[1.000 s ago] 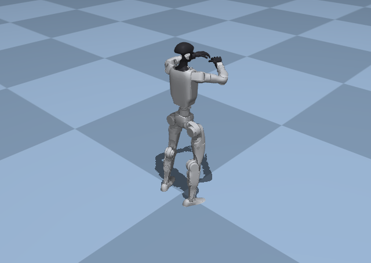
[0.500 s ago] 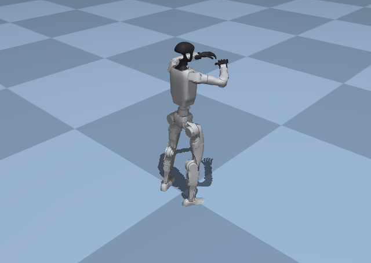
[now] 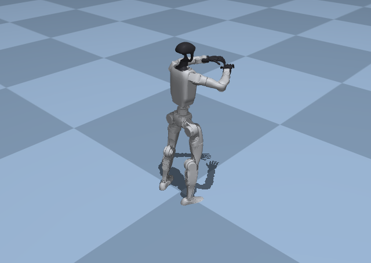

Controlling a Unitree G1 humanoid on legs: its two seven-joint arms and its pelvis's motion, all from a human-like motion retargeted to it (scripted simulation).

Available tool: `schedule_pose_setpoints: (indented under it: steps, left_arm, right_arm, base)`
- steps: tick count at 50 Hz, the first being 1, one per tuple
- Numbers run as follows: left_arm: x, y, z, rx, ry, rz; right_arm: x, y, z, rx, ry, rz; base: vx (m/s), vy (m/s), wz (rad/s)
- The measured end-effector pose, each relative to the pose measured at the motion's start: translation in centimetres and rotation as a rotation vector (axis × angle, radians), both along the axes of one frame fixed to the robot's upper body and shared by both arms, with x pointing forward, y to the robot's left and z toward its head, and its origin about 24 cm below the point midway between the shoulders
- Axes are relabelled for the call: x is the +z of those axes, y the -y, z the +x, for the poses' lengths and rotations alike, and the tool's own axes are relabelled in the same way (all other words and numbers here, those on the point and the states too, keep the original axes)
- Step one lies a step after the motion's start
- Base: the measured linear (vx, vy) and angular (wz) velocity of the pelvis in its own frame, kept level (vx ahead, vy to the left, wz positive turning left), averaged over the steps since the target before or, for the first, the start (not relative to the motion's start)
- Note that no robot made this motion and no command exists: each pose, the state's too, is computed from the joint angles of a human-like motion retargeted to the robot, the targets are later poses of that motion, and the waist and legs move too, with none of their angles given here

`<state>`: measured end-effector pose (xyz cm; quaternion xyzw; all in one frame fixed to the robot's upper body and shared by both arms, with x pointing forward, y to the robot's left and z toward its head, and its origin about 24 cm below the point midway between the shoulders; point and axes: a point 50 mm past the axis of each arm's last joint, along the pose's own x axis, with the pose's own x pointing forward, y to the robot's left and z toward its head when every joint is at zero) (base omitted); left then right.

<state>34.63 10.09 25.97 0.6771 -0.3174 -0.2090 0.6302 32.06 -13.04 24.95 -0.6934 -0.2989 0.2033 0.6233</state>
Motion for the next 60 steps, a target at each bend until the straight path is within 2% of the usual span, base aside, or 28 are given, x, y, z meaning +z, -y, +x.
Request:
schedule_pose_setpoints:
  steps: [7,10,13,17,25,28,32,37,42,53,57,60]
  left_arm:
    - [1.6,-4.2,4.8,0.327,-0.009,-0.095]
    - [1.9,-5.1,6.0,0.414,-0.047,-0.165]
    - [2.1,-4.4,6.4,0.41,-0.071,-0.208]
    - [2.1,-0.9,5.4,0.266,-0.066,-0.193]
    - [0.9,7.8,-1.8,-0.261,-0.008,-0.079]
    - [0.3,9.3,-5.2,-0.441,-0.009,-0.055]
    - [-0.5,9.2,-8.5,-0.586,-0.044,-0.032]
    - [-1.0,6.5,-9.1,-0.553,-0.063,-0.034]
    - [-1.0,1.8,-6.3,-0.304,-0.071,-0.043]
    - [0.2,-13.0,1.7,0.469,-0.025,-0.106]
    - [0.5,-16.9,2.7,0.646,0.034,-0.145]
    - [0.5,-18.2,3.2,0.713,0.059,-0.169]
  right_arm:
    - [1.2,-3.3,-5.9,0.291,-0.03,0.054]
    - [1.4,-3.4,-6.9,0.318,-0.049,0.057]
    - [1.6,-2.8,-6.5,0.275,-0.053,0.046]
    - [1.9,-1.1,-4.2,0.139,-0.025,0.027]
    - [2.4,4.0,2.2,-0.226,0.101,0.05]
    - [2.2,6.0,4.2,-0.351,0.152,0.073]
    - [1.6,7.9,5.9,-0.477,0.154,0.074]
    - [0.1,8.5,7.1,-0.539,0.059,0.069]
    - [-1.6,5.8,6.9,-0.438,-0.052,0.044]
    - [-0.6,-6.0,-2.0,0.259,-0.033,-0.015]
    - [0.8,-8.1,-6.1,0.487,0.041,0.047]
    - [1.7,-8.6,-8.1,0.59,0.085,0.086]
  base:
    - [-0.02,-0.05,-0.5]
    - [-0.02,-0.03,-0.36]
    - [-0.01,-0.01,-0.16]
    - [0.0,0.0,0.0]
    - [0.0,0.01,0.22]
    - [0.0,-0.01,0.4]
    - [0.0,0.0,0.42]
    - [0.0,0.0,0.36]
    - [0.0,0.0,0.18]
    - [0.0,0.0,0.0]
    - [0.0,0.0,0.0]
    - [0.0,0.0,0.0]
